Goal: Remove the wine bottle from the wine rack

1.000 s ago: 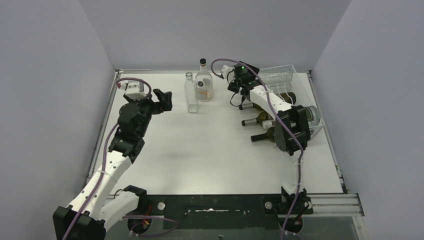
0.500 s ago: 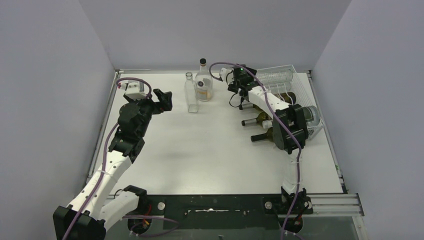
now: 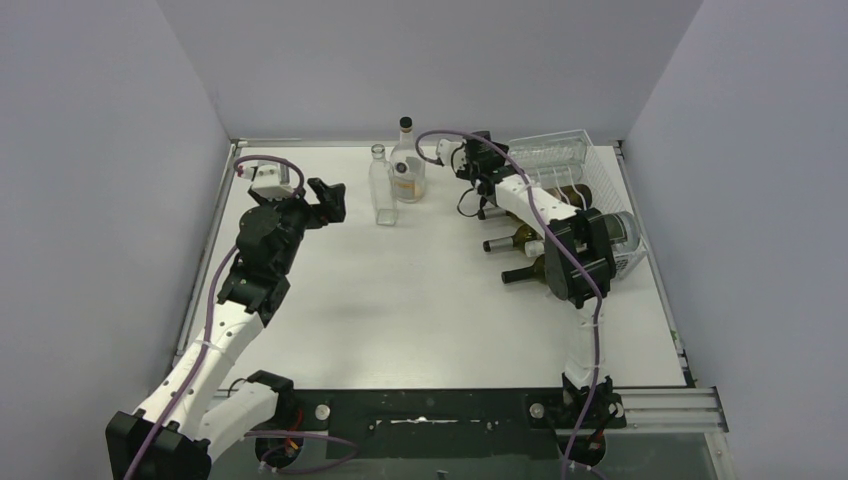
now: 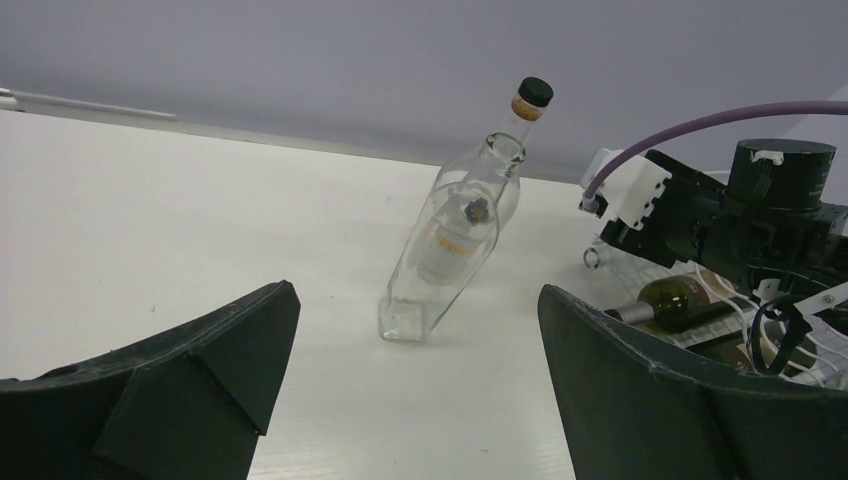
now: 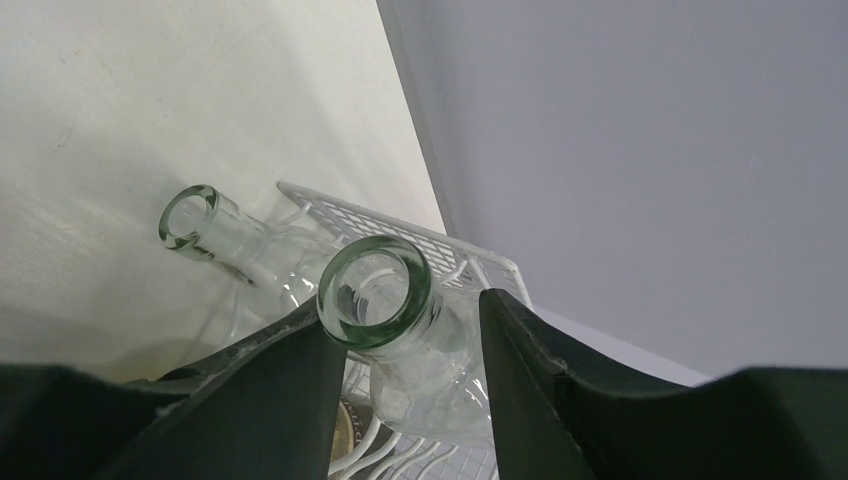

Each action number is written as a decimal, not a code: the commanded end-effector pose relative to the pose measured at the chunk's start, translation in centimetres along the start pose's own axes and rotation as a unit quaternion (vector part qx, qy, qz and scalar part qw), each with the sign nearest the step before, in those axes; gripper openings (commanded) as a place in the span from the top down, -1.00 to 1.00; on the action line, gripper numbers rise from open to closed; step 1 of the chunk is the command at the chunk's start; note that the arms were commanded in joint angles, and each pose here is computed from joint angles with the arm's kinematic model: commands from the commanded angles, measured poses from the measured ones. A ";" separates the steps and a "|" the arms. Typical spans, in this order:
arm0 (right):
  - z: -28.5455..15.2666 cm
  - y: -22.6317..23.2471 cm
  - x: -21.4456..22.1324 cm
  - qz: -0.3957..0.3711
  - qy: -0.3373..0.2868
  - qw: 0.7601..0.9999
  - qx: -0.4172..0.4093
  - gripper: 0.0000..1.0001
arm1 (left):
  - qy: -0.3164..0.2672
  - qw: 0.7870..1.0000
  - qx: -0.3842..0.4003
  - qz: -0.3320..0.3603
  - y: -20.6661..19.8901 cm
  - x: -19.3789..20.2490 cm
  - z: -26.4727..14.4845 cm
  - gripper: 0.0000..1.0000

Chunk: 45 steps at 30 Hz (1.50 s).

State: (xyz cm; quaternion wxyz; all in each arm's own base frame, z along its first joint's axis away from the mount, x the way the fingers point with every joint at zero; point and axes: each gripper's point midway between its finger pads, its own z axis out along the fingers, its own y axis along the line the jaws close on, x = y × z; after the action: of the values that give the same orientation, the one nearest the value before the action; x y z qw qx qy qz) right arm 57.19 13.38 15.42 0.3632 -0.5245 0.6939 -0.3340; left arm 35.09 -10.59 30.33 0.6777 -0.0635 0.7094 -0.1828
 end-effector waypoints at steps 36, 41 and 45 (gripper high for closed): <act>-14.7 -9.2 -1.9 0.096 -0.047 0.985 0.138 1.00 | -0.031 0.999 0.021 -0.002 -1.3 -2.3 -0.1 -0.85; -16.8 -9.6 -1.9 0.120 -0.055 0.980 0.146 1.00 | -0.030 0.999 0.022 -0.003 -1.3 -2.2 -0.1 -0.85; -18.8 -10.2 -2.3 0.161 -0.078 0.973 0.143 1.00 | -0.030 0.999 0.021 -0.003 -1.3 -2.2 -0.1 -0.85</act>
State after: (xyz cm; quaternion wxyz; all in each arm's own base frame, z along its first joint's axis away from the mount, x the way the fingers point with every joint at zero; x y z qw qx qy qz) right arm 48.36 15.95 27.27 0.4680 -0.4486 0.6892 -0.3236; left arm 35.06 -10.66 30.33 0.6775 -0.0628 0.7094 -0.1838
